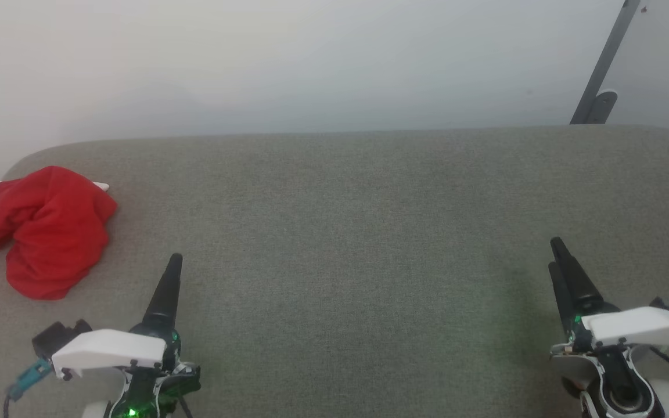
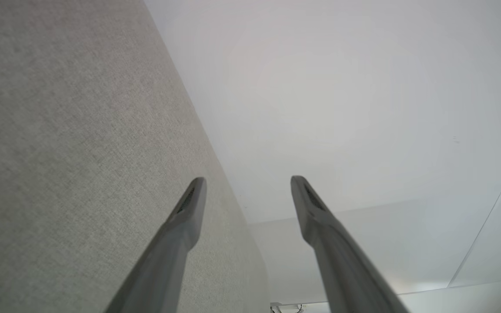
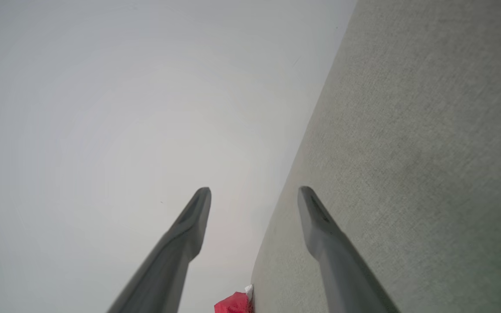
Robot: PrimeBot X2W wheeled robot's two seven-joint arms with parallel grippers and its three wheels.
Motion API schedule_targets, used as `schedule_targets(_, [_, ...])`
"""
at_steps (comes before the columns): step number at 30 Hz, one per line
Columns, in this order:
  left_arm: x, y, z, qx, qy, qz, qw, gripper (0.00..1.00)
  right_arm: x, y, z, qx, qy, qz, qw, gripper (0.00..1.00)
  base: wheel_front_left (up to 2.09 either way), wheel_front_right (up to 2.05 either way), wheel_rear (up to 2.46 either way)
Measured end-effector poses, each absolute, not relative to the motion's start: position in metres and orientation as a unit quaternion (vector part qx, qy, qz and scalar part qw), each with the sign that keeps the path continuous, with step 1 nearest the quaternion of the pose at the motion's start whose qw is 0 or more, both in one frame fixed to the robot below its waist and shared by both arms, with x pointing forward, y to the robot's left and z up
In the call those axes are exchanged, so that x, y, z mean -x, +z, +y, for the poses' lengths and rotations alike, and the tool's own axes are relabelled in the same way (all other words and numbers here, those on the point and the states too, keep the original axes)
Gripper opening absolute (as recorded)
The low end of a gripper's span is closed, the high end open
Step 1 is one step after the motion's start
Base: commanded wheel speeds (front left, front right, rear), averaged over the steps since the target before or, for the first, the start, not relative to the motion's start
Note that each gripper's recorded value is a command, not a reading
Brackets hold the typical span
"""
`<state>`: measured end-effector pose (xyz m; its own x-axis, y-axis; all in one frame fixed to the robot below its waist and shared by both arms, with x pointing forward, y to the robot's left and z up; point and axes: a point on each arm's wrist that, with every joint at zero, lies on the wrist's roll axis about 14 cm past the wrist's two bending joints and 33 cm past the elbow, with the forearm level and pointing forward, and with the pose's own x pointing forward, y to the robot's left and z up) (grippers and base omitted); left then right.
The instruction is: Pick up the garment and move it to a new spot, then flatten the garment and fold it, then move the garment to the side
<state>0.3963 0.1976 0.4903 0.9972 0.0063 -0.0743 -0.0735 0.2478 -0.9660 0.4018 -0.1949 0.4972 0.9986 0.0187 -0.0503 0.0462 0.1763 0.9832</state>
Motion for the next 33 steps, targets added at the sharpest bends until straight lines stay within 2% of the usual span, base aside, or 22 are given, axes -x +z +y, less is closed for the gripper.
schedule_targets(3, [-0.399, 0.493, 0.198, 0.592, 0.023, 0.025, 0.805, 1.0, -0.405, 0.499, -0.194, -0.627, -0.006, 0.026, 0.779, 1.0, 0.0, 0.0, 0.0])
schedule_targets(20, [-0.406, 0.506, 0.196, 0.397, 0.008, 0.022, 0.917, 1.0, -0.424, 0.518, -0.195, -0.432, 0.026, 0.018, 0.901, 1.0, 0.0, 0.0, 0.0])
schedule_targets(26, [-0.408, 0.512, 0.194, 0.336, 0.001, 0.014, 0.942, 1.0, -0.429, 0.527, -0.198, -0.352, 0.035, 0.005, 0.935, 1.0, 0.0, 0.0, 0.0])
schedule_targets(33, [-0.41, 0.518, 0.192, 0.277, -0.006, 0.005, 0.961, 1.0, -0.431, 0.533, -0.2, -0.278, 0.039, -0.006, 0.96, 1.0, 0.0, 0.0, 0.0])
